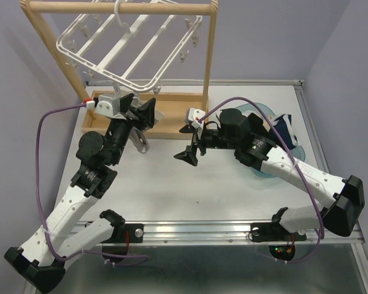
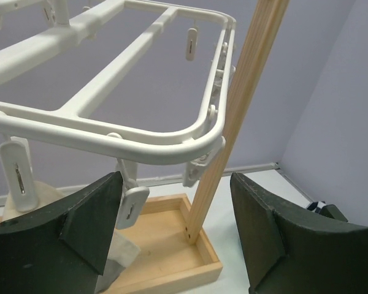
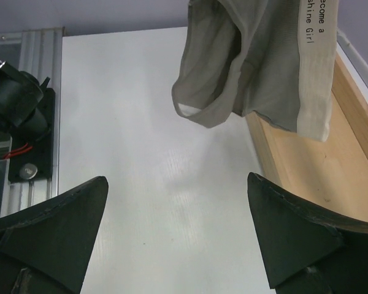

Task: Remove the underwear clipped to the hanger
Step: Remove the underwear from the hanger.

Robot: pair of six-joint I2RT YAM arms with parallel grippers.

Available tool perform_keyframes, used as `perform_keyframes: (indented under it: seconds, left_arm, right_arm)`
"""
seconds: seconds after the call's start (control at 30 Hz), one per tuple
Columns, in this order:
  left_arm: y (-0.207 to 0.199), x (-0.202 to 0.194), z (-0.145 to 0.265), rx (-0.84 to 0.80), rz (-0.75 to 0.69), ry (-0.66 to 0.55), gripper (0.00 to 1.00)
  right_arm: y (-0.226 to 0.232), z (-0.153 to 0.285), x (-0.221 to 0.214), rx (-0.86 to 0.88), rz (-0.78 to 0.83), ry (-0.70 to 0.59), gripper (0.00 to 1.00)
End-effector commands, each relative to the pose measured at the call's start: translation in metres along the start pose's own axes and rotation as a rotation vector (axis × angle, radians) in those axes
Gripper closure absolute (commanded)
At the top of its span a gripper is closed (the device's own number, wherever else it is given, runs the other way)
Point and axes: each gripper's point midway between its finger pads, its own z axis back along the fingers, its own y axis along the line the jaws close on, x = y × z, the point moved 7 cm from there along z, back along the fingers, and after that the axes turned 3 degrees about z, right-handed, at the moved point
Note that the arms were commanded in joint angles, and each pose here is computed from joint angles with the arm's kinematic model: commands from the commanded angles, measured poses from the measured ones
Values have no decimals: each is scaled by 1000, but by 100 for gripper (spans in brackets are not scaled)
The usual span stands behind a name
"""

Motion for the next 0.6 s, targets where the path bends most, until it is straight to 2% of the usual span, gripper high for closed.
perform_keyframes:
  seconds: [0.0,0.23,0.33,0.57]
  left_arm:
    - [-6,17,13,-49,-15,7,18]
    - [7,13,40,-5,-49,31,18]
    - [13,16,56,32,-24,-1,18]
    - [41,-10,76,221,-30,1,13]
  right_arm:
    - [-2,10,5,19,90,-48,0]
    - [-6,16,-11,31,88,-29,0]
    - [-4,14,-22,59,75,-13,0]
    - [3,8,-39,137,56,1,0]
